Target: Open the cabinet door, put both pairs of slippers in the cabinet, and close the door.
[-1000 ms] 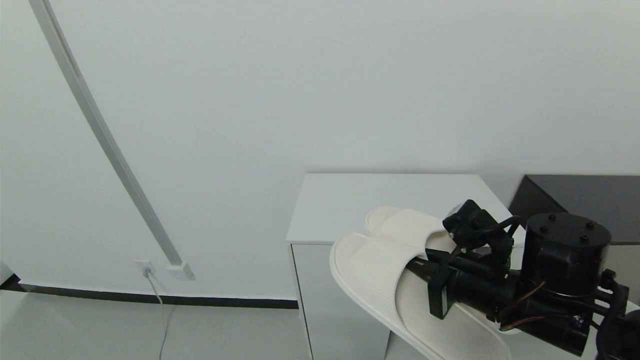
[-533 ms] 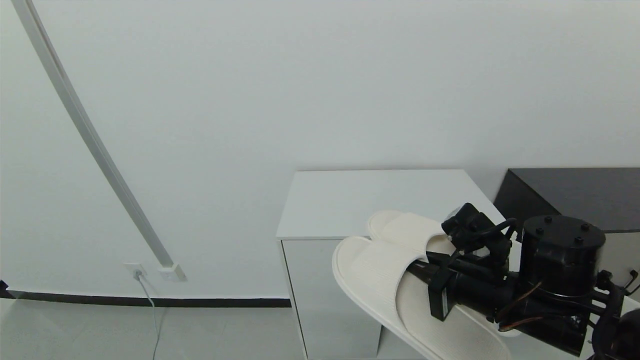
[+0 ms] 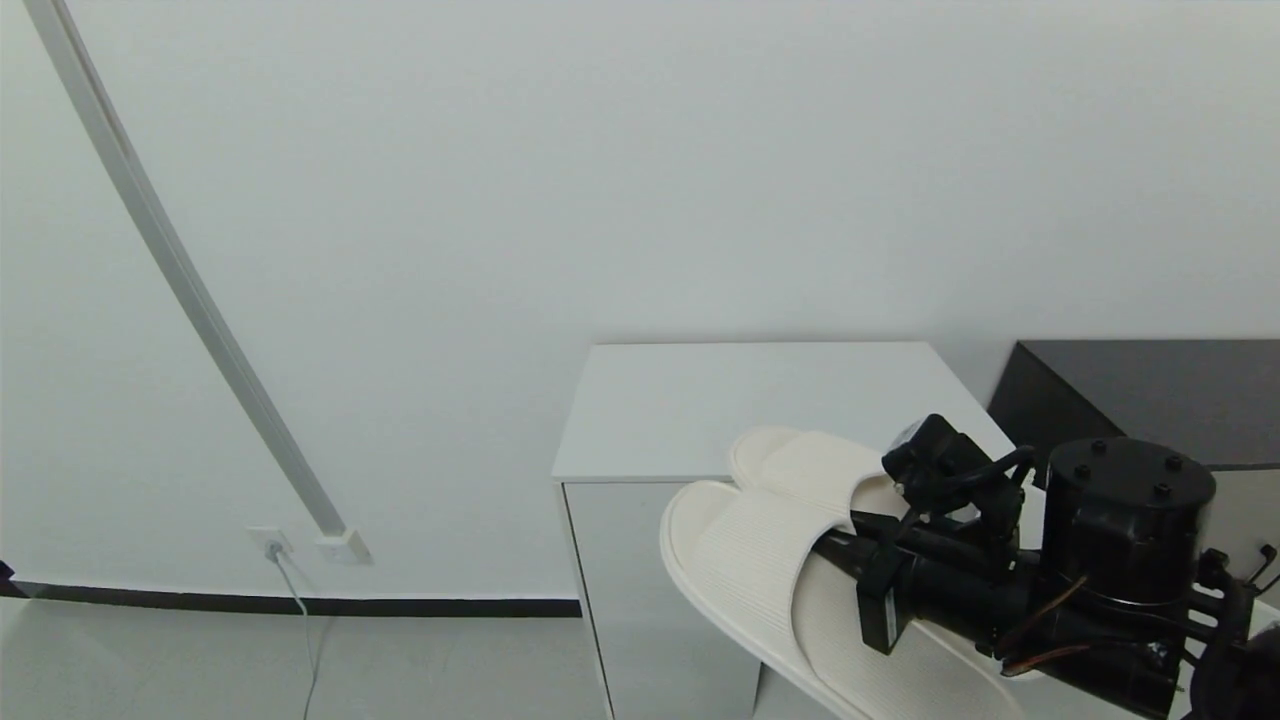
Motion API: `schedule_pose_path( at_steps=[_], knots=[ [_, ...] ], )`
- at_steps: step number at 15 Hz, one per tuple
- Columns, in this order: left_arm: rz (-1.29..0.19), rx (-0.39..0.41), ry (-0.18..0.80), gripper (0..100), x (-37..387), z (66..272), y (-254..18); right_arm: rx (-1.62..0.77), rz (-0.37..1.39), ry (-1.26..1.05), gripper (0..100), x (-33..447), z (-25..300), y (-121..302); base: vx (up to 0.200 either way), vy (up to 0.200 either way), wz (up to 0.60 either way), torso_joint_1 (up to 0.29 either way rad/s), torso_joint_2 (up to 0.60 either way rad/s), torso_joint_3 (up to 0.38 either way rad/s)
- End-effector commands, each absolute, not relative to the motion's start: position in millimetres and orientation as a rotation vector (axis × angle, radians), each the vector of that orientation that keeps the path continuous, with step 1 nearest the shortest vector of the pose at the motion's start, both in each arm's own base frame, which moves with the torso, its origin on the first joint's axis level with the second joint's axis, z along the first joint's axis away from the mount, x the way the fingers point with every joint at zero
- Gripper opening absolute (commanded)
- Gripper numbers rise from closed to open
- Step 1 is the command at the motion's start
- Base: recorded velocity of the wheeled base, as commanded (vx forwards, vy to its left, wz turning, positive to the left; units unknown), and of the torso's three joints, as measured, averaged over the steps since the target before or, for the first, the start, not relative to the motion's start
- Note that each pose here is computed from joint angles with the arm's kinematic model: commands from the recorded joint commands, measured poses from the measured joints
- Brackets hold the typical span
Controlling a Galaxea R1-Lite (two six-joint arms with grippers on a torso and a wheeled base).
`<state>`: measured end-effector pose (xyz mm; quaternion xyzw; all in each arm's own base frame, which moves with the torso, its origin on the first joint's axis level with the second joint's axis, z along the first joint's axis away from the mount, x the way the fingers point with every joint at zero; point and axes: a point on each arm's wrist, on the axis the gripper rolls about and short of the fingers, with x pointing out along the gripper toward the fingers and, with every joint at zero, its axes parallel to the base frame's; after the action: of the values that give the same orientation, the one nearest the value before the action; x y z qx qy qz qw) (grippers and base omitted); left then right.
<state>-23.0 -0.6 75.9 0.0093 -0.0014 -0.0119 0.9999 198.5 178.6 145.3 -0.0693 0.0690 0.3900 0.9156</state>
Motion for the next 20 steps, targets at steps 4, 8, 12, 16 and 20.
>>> schedule_pose_path(
  at_steps=[4, 8, 12, 16, 20],
  knots=[
    [-0.023, 0.018, 0.0, 0, -22.9, 75.7, -0.7, -0.144, 0.805, 0.146, 0, 198.4, 144.4, 178.7, 0.0, -0.2, 0.0, 0.001, 0.0, 0.005],
    [-0.023, 0.018, -0.002, 0, -22.9, 75.9, -0.7, -0.144, 0.805, 0.147, 0, 197.9, 144.0, 178.2, 0.0, -0.2, 0.0, 0.0, 0.0, 0.001],
    [-0.023, 0.018, -0.002, 0, -22.9, 75.9, -0.7, -0.144, 0.805, 0.147, 0, 197.7, 143.8, 178.1, 0.0, -0.2, 0.0, -0.001, 0.0, 0.005],
    [-0.023, 0.018, 0.001, 0, -22.8, 75.3, -0.7, -0.144, 0.805, 0.146, 0, 197.5, 144.2, 177.9, 0.0, -0.05, 0.0, -0.002, 0.0, 0.001],
    [-0.023, 0.018, 0.0, 0, -22.9, 75.7, -0.7, -0.15, 0.807, 0.146, 0, 197.2, 143.5, 177.6, 0.0, 0.0, 0.0, 0.0, 0.0, 0.0]
  ],
)
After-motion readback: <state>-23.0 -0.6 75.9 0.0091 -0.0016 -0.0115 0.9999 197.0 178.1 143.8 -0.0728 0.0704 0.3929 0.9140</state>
